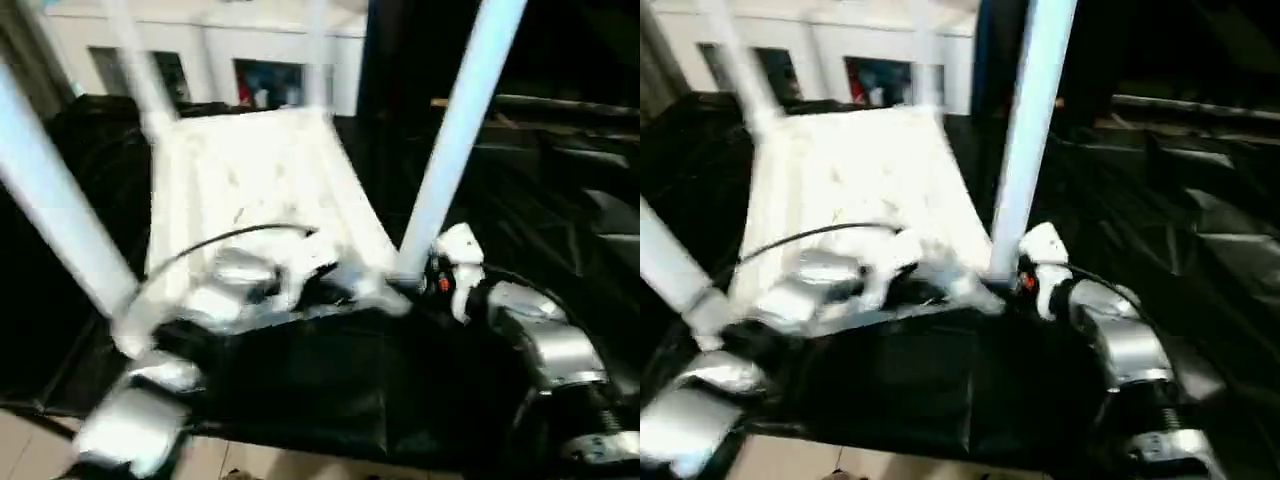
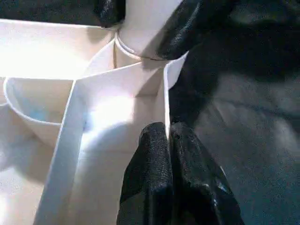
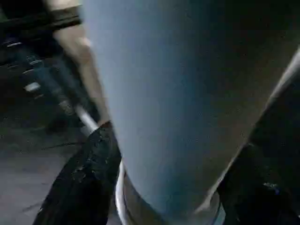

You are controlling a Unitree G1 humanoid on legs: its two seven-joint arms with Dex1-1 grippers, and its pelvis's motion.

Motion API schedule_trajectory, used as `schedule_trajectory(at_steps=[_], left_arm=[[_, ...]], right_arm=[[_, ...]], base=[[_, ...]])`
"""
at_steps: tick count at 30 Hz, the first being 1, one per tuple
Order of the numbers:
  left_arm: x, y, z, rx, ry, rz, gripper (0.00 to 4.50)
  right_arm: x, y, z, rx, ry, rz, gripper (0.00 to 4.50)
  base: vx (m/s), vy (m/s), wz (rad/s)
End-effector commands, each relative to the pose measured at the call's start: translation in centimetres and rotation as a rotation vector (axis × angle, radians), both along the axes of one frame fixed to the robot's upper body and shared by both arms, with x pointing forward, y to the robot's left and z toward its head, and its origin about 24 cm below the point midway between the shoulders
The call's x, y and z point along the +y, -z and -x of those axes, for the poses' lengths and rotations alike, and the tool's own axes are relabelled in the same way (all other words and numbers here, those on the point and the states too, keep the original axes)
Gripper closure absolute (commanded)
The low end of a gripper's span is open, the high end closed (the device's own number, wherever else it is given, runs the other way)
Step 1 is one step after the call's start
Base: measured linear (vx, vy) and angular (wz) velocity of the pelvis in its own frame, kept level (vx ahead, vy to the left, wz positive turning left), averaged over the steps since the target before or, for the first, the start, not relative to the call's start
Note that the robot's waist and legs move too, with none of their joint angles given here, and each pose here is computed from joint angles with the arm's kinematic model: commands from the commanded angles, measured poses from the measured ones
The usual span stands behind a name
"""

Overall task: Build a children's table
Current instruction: Rotate leg to tighten

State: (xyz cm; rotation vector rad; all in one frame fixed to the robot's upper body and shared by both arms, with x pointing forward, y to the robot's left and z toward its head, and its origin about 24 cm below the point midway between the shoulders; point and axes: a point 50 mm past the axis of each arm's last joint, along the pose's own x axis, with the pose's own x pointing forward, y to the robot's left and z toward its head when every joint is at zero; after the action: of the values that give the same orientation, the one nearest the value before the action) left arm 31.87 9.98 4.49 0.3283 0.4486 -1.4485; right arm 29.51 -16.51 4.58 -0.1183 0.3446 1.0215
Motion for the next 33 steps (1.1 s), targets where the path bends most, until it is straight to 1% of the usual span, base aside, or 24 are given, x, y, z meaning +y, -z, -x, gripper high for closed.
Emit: schedule_trajectory(at_steps=[1,4,6,10,12,15,16,23,26,30,31,32,33], left_arm=[[-0.6,1.0,1.8,0.094,0.167,-0.024,4.50],[0.0,0.9,2.0,0.115,0.186,-0.026,4.50],[0.3,0.9,1.9,0.115,0.184,-0.031,4.50],[0.9,0.7,2.1,0.132,0.195,-0.034,4.50],[0.9,0.7,2.1,0.134,0.196,-0.033,4.50],[0.9,0.6,2.1,0.133,0.193,-0.031,4.50],[0.9,0.6,2.1,0.132,0.192,-0.029,4.50],[0.8,0.6,2.0,0.127,0.178,-0.028,4.50],[0.7,0.7,1.6,0.100,0.126,-0.040,4.50],[-0.2,1.1,0.5,0.034,-0.033,-0.056,4.50],[-0.2,1.1,0.5,0.034,-0.033,-0.056,4.50],[-1.2,1.3,-0.2,0.001,-0.125,-0.053,4.50],[-1.8,1.3,-0.5,-0.012,-0.172,-0.045,4.50]], right_arm=[[0.1,-0.9,0.1,-0.019,-0.095,0.009,1.63],[-0.4,-1.1,0.2,-0.006,-0.127,0.010,1.63],[-0.6,-1.3,0.3,0.000,-0.151,0.011,1.63],[-1.1,-1.5,0.8,0.037,-0.223,0.013,1.63],[-1.2,-1.4,0.9,0.049,-0.235,0.011,1.96],[-1.1,-1.4,1.1,0.059,-0.246,0.002,1.99],[-0.9,-1.3,1.1,0.064,-0.249,-0.003,2.28],[-0.7,-1.2,1.2,0.083,-0.252,-0.025,2.43],[-0.6,-0.7,1.1,0.086,-0.185,-0.034,2.44],[-0.8,0.8,-0.5,0.048,0.092,0.010,2.47],[-0.8,0.8,-0.5,0.048,0.092,0.010,2.47],[-0.4,1.8,-1.2,0.052,0.264,0.007,2.50],[-0.1,2.2,-1.4,0.061,0.339,0.003,2.50]], base=[[0.000,0.000,0.00],[0.000,0.000,0.00],[0.000,0.000,0.00],[0.000,0.000,0.00],[0.000,0.000,0.00],[0.000,0.000,0.00],[0.000,0.000,0.00],[0.000,0.000,0.00],[0.000,0.000,0.00],[0.000,0.000,0.00],[0.000,0.000,0.00],[0.000,0.000,0.00],[0.000,0.000,0.00]])
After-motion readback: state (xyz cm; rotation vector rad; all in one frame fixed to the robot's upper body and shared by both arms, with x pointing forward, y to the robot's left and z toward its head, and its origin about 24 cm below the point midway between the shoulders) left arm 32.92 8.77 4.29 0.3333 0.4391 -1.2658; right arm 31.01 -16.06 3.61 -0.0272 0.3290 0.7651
